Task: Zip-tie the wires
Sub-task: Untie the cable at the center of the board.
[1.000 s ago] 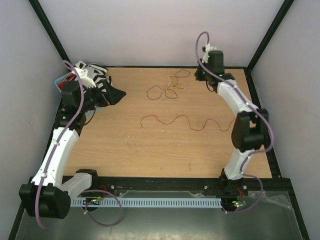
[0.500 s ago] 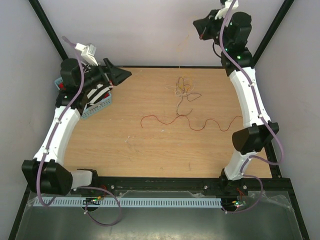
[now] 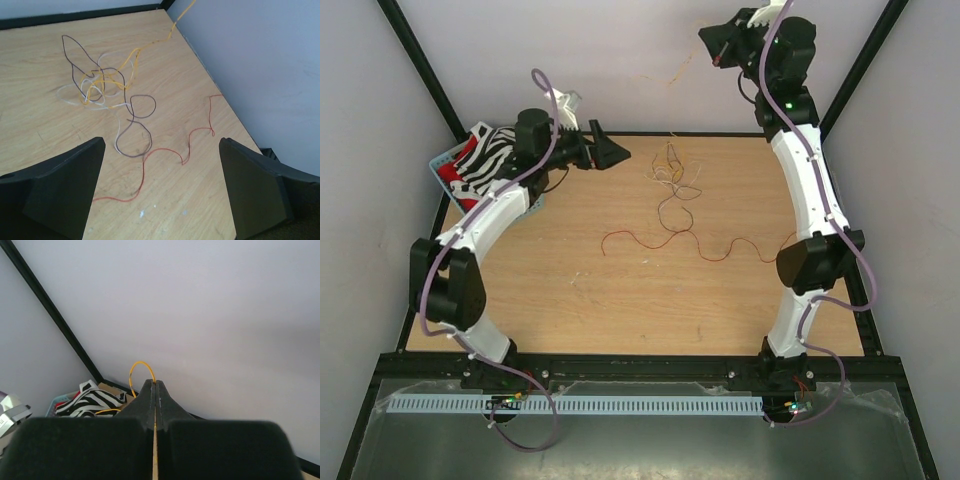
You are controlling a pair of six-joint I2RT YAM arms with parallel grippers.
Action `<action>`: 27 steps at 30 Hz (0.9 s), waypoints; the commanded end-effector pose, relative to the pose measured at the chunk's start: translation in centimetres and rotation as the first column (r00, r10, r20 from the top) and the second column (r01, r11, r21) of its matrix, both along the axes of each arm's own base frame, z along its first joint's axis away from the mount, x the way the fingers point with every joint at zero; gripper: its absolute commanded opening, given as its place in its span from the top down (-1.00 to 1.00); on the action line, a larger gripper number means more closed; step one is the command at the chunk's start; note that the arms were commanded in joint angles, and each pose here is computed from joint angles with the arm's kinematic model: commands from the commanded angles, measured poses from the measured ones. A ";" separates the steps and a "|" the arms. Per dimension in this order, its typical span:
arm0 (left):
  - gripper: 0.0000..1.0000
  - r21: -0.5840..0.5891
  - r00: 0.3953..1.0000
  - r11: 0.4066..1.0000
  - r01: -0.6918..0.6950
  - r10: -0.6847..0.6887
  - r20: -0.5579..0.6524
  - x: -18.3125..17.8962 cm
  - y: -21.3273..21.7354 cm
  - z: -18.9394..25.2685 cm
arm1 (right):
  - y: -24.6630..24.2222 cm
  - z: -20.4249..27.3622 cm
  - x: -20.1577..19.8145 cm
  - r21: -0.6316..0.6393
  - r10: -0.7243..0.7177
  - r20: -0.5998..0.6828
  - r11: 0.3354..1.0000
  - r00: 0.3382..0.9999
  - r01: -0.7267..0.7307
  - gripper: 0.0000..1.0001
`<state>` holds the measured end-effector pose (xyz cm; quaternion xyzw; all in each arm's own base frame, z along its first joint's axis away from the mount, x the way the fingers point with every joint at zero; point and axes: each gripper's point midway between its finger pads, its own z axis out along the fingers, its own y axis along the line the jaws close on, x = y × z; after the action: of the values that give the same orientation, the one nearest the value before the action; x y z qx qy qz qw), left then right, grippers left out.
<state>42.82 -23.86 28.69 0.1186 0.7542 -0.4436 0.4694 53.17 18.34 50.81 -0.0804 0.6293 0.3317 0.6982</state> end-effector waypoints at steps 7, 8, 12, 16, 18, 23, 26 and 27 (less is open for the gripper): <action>-0.97 0.033 0.974 0.997 0.072 -0.077 0.212 4.3 -6.7 1.8 | -0.4 4.0 -3.3 0.010 0.002 0.085 1.000 0.996 -0.003 1.00; -0.98 0.040 0.974 0.996 0.078 -0.084 0.211 4.6 -7.7 1.0 | -0.5 4.1 -3.5 0.013 -0.001 0.082 1.000 0.997 0.000 1.00; -0.97 0.049 0.964 0.992 0.114 -0.123 0.236 5.4 -11.8 -1.6 | -1.1 4.6 -4.2 0.032 -0.029 0.074 0.999 0.997 0.027 1.00; -0.98 0.092 0.957 0.994 0.053 -0.077 0.281 6.6 -14.3 -3.5 | -1.5 4.9 -4.8 0.039 -0.046 0.068 0.998 0.997 0.043 1.00; -0.97 0.113 0.952 0.994 0.011 -0.045 0.302 7.4 -15.1 -4.2 | -1.5 5.0 -5.4 0.058 -0.036 0.054 0.998 0.998 0.033 1.00; -0.96 0.136 0.941 0.989 -0.054 0.004 0.339 9.6 -16.4 -5.2 | -1.7 5.7 -7.4 0.080 -0.023 0.051 0.997 0.998 0.019 1.00; -0.74 0.143 0.942 0.987 -0.071 0.019 0.335 10.6 -16.6 -6.3 | -2.4 6.7 -8.9 0.083 -0.047 0.078 0.996 0.996 0.041 1.00; -0.67 0.148 0.943 0.986 -0.073 0.020 0.331 10.8 -16.6 -6.8 | -2.6 7.1 -9.3 0.082 -0.057 0.088 0.995 0.994 0.050 1.00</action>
<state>51.14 -41.01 19.62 0.2204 0.7268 -0.3684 0.5361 47.18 16.55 54.20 -0.0532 0.6203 0.3328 0.7082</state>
